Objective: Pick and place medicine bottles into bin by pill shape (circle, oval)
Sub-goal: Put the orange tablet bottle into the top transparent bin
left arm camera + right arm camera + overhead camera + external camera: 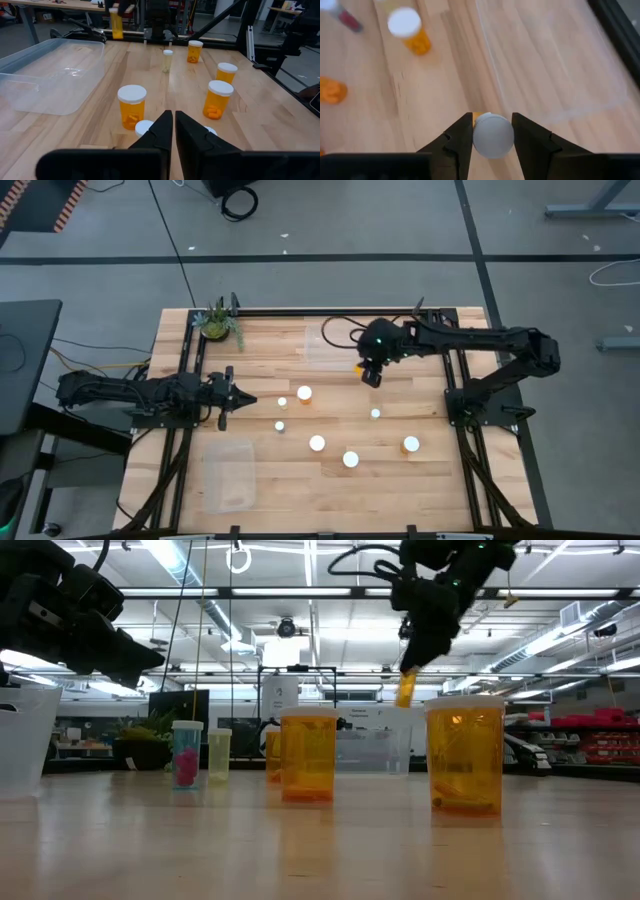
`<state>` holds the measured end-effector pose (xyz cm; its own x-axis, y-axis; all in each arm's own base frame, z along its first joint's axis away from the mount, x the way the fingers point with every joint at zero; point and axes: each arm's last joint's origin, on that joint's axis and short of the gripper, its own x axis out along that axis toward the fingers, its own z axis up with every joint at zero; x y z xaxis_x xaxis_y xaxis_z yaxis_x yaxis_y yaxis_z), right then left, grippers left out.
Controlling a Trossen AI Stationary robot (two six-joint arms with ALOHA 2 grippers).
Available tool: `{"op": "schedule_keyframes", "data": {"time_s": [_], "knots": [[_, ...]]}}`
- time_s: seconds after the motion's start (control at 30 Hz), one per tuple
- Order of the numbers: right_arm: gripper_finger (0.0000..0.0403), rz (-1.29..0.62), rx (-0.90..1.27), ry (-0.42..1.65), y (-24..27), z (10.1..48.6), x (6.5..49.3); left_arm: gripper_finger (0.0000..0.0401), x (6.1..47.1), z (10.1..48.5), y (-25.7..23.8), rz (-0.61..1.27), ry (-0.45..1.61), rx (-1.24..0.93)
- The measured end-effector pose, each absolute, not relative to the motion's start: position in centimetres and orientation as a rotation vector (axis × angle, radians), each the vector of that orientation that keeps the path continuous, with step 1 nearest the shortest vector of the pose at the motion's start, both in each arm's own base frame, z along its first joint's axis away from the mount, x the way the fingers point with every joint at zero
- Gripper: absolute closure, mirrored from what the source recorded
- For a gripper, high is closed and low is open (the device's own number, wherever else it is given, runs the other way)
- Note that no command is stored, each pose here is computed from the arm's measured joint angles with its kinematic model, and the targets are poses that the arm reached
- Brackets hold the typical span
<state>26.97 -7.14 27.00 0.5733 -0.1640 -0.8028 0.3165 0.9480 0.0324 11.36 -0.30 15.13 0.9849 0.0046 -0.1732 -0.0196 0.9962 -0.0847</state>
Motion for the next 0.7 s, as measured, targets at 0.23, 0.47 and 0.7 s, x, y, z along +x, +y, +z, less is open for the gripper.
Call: {"op": "schedule_keyframes", "data": {"time_s": [0.23, 0.47, 0.7], "knots": [[0.0265, -0.202, 0.123, 0.929, -9.2, 27.4, 31.1, 0.0370, 11.4, 15.1, -0.3, 0.013, 0.173, -0.086], [0.0265, -0.218, 0.061, 0.984, -13.7, 26.8, 34.0, 0.0366, 11.4, 15.1, -0.3, 0.013, 0.173, -0.087], [0.0265, -0.275, 0.084, 1.057, -18.5, 24.2, 34.0, 0.0374, 11.4, 15.1, -0.3, 0.012, 0.173, -0.086]]}}
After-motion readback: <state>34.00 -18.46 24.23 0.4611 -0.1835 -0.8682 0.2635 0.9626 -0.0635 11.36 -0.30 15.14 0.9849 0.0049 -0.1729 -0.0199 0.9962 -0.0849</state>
